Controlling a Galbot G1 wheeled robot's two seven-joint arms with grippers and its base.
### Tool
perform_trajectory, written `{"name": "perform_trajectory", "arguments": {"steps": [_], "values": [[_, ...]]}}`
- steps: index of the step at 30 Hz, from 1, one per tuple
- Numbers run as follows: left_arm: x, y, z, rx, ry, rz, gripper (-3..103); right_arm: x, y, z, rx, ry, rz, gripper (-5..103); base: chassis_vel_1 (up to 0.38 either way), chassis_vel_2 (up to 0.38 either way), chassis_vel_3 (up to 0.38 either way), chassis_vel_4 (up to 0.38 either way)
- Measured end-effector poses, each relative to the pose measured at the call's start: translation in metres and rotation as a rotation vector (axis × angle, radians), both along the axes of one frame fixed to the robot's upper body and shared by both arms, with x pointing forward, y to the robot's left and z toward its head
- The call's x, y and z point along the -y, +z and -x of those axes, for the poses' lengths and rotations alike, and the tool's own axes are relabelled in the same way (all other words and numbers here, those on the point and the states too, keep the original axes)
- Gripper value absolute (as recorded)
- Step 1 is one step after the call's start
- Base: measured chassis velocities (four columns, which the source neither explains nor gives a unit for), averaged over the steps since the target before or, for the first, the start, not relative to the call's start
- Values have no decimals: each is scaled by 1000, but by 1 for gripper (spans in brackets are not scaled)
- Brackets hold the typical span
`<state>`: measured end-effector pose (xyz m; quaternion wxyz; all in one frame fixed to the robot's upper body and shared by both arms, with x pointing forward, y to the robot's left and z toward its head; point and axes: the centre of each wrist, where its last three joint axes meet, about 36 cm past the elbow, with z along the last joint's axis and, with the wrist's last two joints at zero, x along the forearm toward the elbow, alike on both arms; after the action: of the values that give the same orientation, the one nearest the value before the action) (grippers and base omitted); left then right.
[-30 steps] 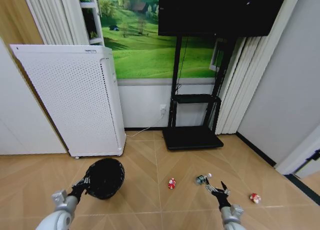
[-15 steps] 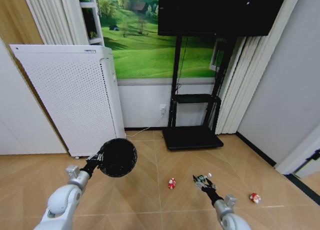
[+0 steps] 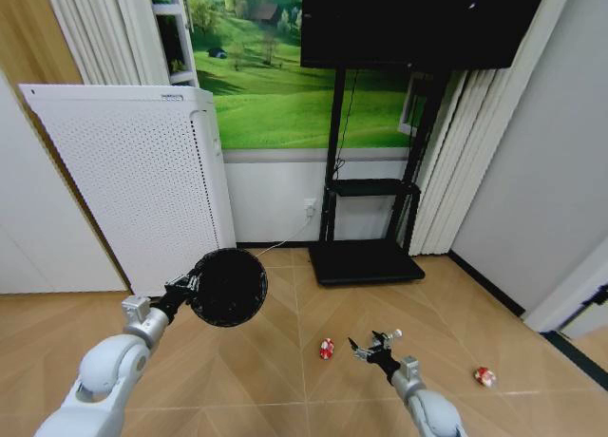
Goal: Pick up the trash bin and place the garbage on the floor into it.
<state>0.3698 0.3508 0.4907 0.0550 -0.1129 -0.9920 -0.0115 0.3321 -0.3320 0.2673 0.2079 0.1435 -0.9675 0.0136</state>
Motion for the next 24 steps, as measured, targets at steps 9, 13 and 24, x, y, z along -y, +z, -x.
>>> {"name": "perform_trajectory", "arguments": {"steps": [9, 13, 24], "values": [[9, -5, 2, -11, -20, 7, 7, 4, 1, 7, 1, -19, 5, 100, -61, 55, 59, -59], [12, -8, 2, -17, -25, 11, 7, 5, 1, 8, 2, -24, 8, 100, -134, 140, 156, -150], [23, -16, -6, -23, -63, 10, 7, -6, -4, 7, 5, -29, -1, 100, -95, 93, 97, -100]]}}
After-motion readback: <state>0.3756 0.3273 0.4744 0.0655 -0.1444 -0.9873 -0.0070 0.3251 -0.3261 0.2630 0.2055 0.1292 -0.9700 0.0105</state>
